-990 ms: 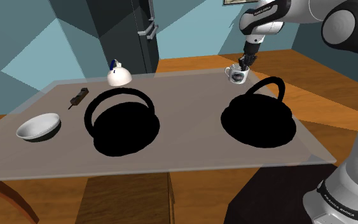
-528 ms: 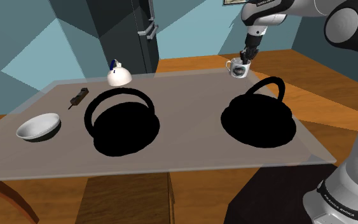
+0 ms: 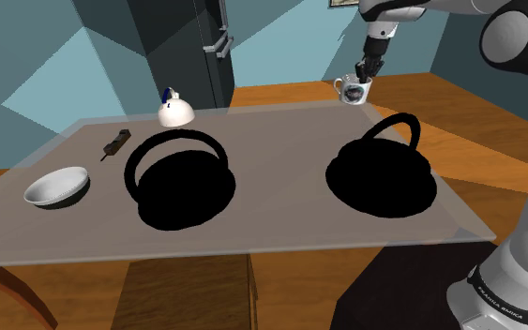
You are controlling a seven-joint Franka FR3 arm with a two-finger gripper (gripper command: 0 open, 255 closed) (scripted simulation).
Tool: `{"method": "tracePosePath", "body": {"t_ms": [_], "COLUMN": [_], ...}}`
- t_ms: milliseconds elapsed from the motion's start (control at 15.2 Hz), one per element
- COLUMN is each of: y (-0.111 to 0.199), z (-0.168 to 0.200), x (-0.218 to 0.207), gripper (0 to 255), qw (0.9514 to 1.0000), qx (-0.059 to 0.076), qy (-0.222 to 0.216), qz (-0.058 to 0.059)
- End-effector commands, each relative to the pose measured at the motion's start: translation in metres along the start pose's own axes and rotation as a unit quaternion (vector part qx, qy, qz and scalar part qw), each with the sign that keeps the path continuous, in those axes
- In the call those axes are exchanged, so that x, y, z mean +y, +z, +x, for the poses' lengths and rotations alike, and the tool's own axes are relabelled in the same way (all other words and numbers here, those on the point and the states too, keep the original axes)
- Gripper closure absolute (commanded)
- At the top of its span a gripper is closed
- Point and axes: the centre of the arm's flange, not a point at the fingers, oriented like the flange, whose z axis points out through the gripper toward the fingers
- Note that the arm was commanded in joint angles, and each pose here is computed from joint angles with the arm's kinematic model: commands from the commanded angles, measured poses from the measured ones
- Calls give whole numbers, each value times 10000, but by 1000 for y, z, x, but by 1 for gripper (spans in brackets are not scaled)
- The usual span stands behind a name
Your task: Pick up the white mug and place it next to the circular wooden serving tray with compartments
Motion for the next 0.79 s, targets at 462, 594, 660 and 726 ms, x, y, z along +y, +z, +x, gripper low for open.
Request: {"method": "tracePosePath", "body": {"t_ms": [462,594,660,726], "y": [-48,-59,-64,-69], "z": [5,6,6,7], "x": [-3,-4,-4,-5], "gripper": [255,255,255,255], "qw": [10000,10000,10000,10000], "qx": [-2,-2,-2,-2], "qy": [0,0,0,0], "qz": [1,1,1,1]}}
